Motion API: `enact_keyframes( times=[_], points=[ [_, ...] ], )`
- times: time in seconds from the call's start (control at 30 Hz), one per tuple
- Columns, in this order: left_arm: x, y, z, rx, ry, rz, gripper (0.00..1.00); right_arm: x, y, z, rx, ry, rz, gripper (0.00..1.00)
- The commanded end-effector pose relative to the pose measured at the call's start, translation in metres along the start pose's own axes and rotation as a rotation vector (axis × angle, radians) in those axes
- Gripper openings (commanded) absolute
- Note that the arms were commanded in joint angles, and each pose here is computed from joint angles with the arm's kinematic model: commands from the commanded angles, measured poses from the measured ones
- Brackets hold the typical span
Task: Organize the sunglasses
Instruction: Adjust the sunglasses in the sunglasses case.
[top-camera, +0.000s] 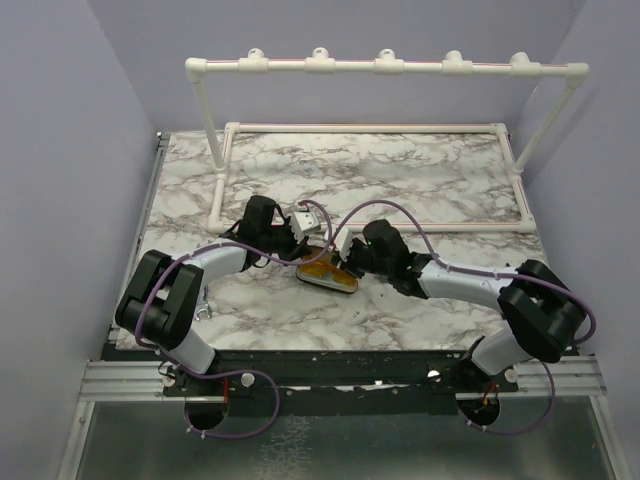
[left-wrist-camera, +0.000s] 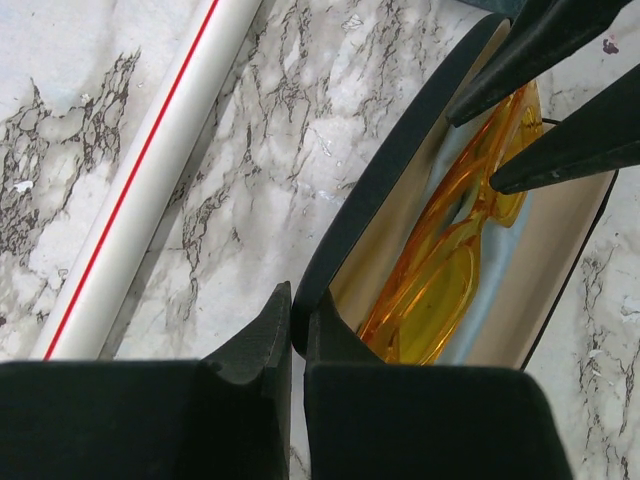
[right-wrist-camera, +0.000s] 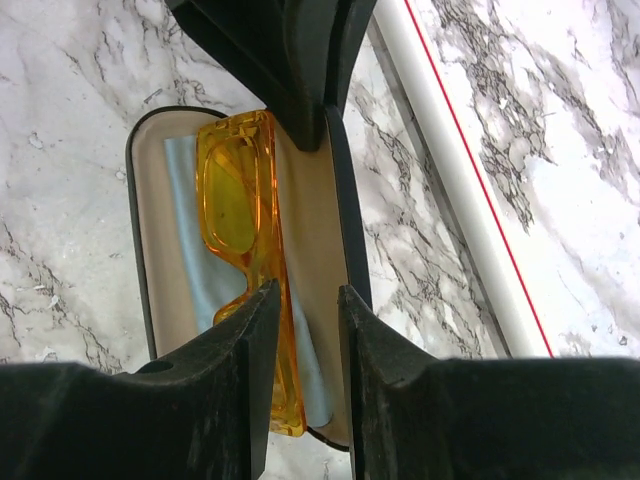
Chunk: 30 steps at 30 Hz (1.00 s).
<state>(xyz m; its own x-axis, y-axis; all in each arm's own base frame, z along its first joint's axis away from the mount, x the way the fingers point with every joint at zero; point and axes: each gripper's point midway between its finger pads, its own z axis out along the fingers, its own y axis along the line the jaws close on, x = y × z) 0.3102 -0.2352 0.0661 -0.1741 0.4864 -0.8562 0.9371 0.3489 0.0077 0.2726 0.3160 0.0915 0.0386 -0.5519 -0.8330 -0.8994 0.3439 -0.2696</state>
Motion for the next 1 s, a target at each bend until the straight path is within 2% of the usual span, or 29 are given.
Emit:
enact_keyframes(
  times=[0.0,0.3,0.53,0.83,0.97],
  points=[
    [-0.004,-0.009,0.001,0.045,-0.006,0.025,0.0,0.011,0.006,0.001,-0.018,0.03,0.05,0.34],
    [-0.003,-0.008,0.001,0.042,-0.002,0.022,0.0,0.018,0.006,0.005,-0.035,0.035,0.14,0.33],
    [-0.003,-0.011,0.0,0.042,-0.003,0.035,0.0,0.023,0.006,0.025,-0.043,0.028,0.165,0.25],
    [-0.003,-0.011,0.001,0.038,0.001,0.037,0.0,0.033,0.015,0.031,-0.084,0.054,0.178,0.24],
    [-0.003,-0.011,0.001,0.04,0.0,0.037,0.0,0.021,0.009,0.025,-0.06,0.032,0.178,0.24]
  ],
)
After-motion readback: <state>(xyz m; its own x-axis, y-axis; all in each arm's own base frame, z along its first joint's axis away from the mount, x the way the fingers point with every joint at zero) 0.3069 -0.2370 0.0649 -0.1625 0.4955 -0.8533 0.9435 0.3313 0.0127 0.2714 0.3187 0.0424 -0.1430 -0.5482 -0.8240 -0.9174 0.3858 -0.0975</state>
